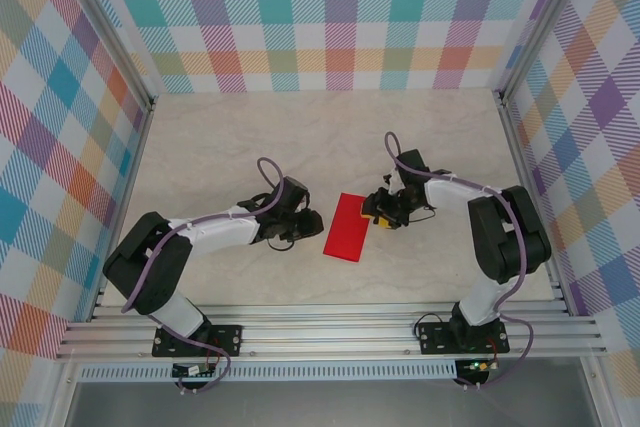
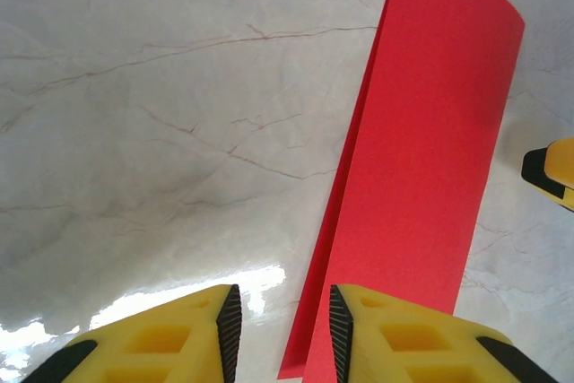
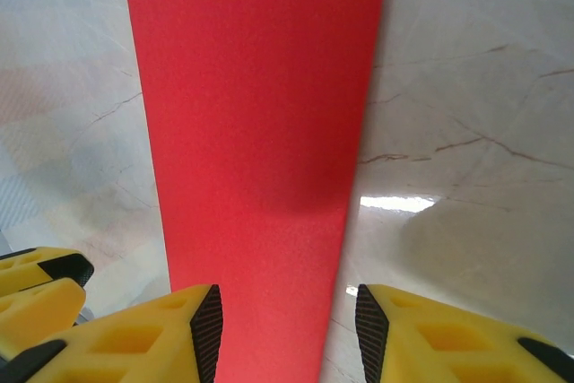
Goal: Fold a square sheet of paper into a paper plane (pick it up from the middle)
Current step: Pick up the square sheet of paper from the center of the table.
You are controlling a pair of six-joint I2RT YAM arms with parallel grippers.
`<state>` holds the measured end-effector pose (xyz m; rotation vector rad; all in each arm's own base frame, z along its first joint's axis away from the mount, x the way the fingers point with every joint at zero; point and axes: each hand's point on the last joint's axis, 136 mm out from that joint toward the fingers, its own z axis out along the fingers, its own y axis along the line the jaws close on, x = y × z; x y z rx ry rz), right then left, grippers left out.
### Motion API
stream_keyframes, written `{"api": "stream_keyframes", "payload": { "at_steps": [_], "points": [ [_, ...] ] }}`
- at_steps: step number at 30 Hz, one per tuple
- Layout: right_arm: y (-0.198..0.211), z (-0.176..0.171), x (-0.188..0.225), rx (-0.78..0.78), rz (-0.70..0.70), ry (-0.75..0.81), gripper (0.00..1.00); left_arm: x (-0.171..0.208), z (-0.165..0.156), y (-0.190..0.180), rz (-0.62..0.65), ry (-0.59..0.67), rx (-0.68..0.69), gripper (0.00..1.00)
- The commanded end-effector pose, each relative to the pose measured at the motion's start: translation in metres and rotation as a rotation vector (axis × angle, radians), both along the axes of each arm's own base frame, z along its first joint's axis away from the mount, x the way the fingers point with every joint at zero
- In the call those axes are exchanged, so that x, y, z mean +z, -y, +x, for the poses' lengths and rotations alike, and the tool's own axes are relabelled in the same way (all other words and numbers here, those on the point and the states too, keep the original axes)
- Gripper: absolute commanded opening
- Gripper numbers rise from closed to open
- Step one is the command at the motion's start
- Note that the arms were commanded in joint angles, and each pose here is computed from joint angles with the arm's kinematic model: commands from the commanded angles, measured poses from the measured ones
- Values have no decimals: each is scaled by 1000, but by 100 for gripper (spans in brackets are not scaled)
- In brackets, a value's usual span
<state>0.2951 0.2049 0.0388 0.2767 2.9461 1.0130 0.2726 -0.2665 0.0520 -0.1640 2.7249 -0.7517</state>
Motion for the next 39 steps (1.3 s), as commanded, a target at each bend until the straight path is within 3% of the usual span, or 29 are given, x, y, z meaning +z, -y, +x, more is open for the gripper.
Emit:
{"api": "stream_keyframes", "payload": {
  "at_steps": [1,27,39],
  "points": [
    [-6,-6,-5,4,25,-31,46,6,-3,-1,1,13,9,35],
    [-22,-13,-14,32,87,-58,43,0,-3,2,12,-12,-1,37],
    [-34,-9,-4,69,175,-29,31,3,-3,-1,12,-2,15,37]
  ]
}}
